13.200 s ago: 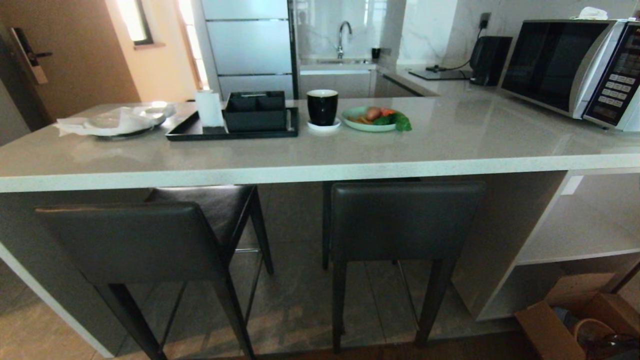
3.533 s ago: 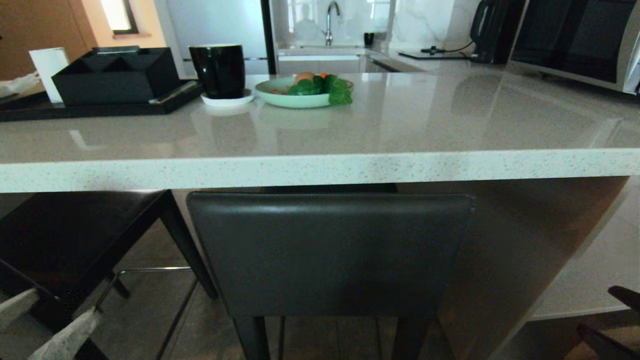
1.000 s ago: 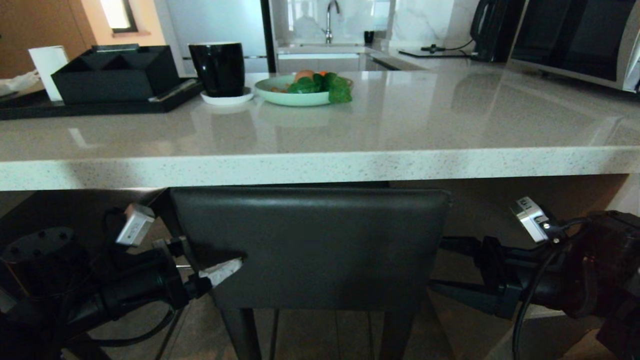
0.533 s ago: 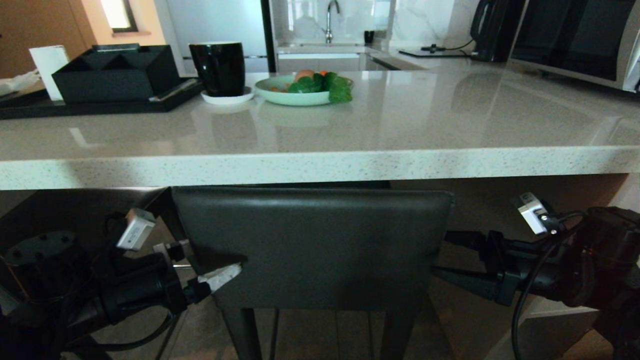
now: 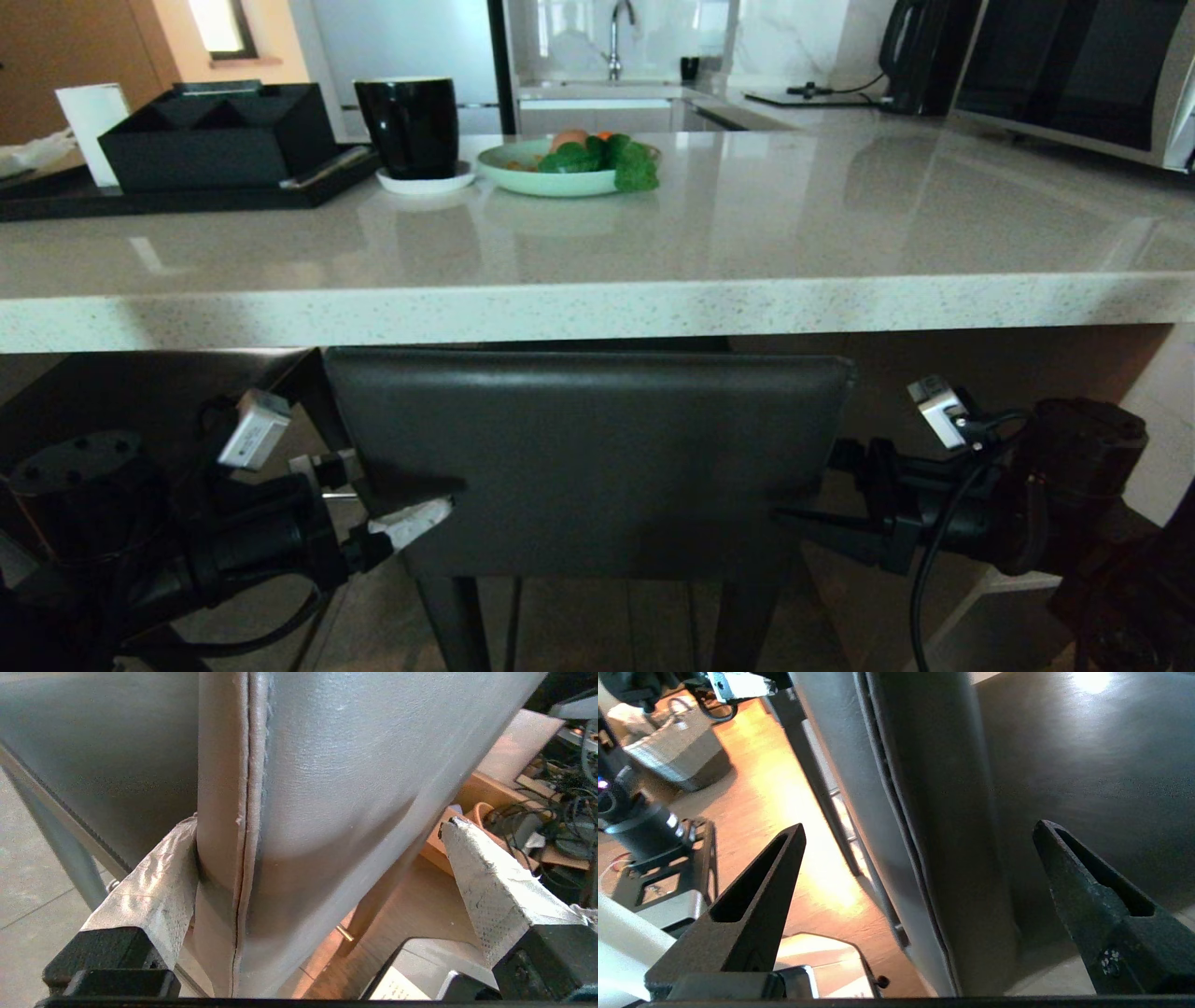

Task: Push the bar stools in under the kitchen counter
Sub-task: Pull the gray chair out from under the dining table

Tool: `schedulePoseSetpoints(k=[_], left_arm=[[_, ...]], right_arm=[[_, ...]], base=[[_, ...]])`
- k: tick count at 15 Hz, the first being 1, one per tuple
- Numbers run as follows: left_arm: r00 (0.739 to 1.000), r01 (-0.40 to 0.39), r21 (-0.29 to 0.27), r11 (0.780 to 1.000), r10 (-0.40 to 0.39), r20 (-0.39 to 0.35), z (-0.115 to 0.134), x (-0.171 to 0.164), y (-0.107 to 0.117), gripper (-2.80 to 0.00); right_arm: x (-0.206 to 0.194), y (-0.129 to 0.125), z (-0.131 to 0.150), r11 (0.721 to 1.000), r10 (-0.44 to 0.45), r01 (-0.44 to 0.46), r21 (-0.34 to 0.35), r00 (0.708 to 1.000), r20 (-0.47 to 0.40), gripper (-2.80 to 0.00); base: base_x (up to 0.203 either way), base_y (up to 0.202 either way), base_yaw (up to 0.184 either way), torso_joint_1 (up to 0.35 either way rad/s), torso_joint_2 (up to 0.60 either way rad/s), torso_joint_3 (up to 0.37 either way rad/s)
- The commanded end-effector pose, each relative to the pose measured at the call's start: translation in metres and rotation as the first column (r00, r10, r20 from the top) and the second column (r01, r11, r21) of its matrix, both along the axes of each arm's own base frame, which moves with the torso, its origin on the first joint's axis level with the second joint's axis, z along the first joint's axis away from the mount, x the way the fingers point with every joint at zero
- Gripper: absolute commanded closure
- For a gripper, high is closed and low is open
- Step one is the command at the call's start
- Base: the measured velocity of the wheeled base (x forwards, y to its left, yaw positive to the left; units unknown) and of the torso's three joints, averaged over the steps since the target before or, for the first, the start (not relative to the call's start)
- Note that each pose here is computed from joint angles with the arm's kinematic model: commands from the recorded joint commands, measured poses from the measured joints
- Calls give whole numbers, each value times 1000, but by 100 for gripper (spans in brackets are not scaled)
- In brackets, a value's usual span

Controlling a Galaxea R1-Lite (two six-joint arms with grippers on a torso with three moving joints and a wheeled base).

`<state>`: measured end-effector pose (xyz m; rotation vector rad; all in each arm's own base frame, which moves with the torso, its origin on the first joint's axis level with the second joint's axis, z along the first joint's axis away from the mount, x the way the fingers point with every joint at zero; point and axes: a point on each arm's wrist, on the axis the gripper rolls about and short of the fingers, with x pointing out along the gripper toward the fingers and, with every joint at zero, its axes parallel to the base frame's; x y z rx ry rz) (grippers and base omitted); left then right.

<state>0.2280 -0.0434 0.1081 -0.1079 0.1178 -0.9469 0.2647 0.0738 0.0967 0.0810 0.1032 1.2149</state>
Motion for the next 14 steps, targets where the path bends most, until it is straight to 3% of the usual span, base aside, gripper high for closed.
schedulePoseSetpoints(k=[1,12,14], left_arm=[[999,33,-4,999,-33,20,4,-2,-1,-280],[999,43,-1,999,-43,14,3,-8,-2,-280],[999,41,-1,999,-41,15,3,-8,-2,-280]], right_arm=[[3,8,-3,999,39,-39,5,999,-5,-280],[4,18,4,997,69,-69,17,998,16,-280],[4,17,6,998,65,-66,19,998,22,-280]], base=[[0,0,0,0,0,0],[0,0,0,0,0,0],[-124,0,0,4,2,0]])
